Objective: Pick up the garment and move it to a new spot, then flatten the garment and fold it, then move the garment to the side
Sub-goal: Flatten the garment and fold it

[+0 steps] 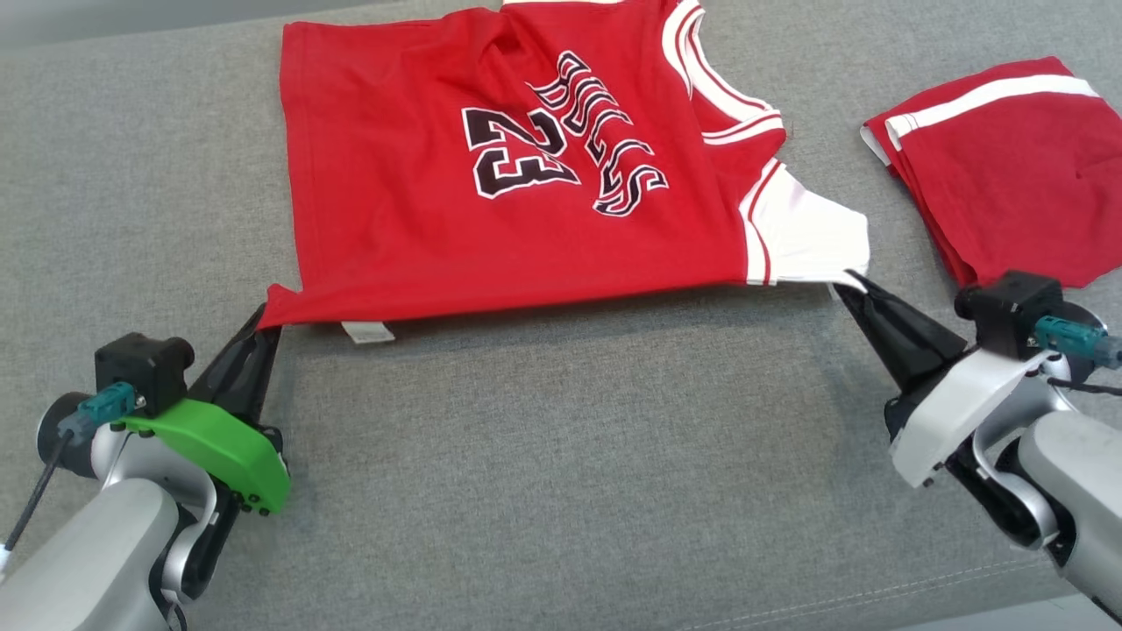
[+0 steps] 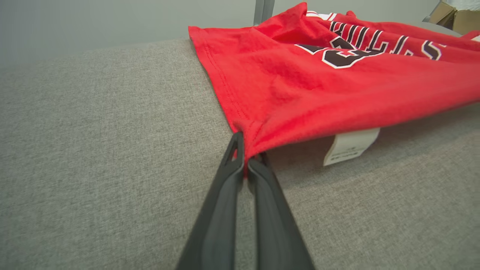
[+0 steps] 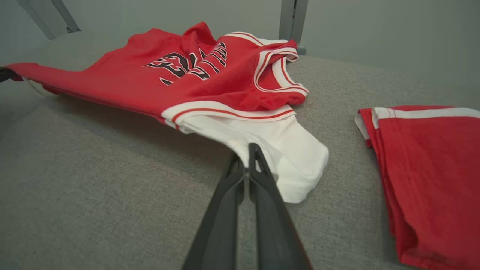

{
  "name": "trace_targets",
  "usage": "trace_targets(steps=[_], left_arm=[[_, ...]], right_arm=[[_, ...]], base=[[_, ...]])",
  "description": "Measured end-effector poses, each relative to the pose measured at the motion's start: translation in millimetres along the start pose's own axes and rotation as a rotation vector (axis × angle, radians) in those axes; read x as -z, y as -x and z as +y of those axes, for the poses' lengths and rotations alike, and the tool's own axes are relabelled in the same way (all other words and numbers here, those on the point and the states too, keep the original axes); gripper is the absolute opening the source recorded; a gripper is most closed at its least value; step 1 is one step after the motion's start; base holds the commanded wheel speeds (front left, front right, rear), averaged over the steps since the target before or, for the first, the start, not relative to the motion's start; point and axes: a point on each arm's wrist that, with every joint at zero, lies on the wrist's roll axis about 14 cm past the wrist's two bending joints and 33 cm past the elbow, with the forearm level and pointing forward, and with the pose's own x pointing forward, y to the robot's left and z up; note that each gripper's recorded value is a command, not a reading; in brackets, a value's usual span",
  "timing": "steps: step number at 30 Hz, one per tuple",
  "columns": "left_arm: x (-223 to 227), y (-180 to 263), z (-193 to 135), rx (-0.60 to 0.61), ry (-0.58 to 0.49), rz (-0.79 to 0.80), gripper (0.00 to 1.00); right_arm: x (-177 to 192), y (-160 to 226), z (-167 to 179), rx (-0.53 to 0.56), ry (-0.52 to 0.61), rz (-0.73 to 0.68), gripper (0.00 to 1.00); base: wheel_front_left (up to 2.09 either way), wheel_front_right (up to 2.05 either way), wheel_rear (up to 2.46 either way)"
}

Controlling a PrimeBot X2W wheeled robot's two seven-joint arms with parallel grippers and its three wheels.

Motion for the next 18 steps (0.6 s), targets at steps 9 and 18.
trace_targets(steps=[9,18], left_arm=[[15,13,3,-0.050,0.050,0.014,0.00],[-6,14,0,-0.084,0.104,-0.076,0.00]], right_arm=[[66,21,47,-0.057,-0.076,0.184,0.00],[63,10,54,-0.038,-0.099,0.154,1.00]], base=[[0.00,0.00,0.00],[0.00,0.00,0.00]])
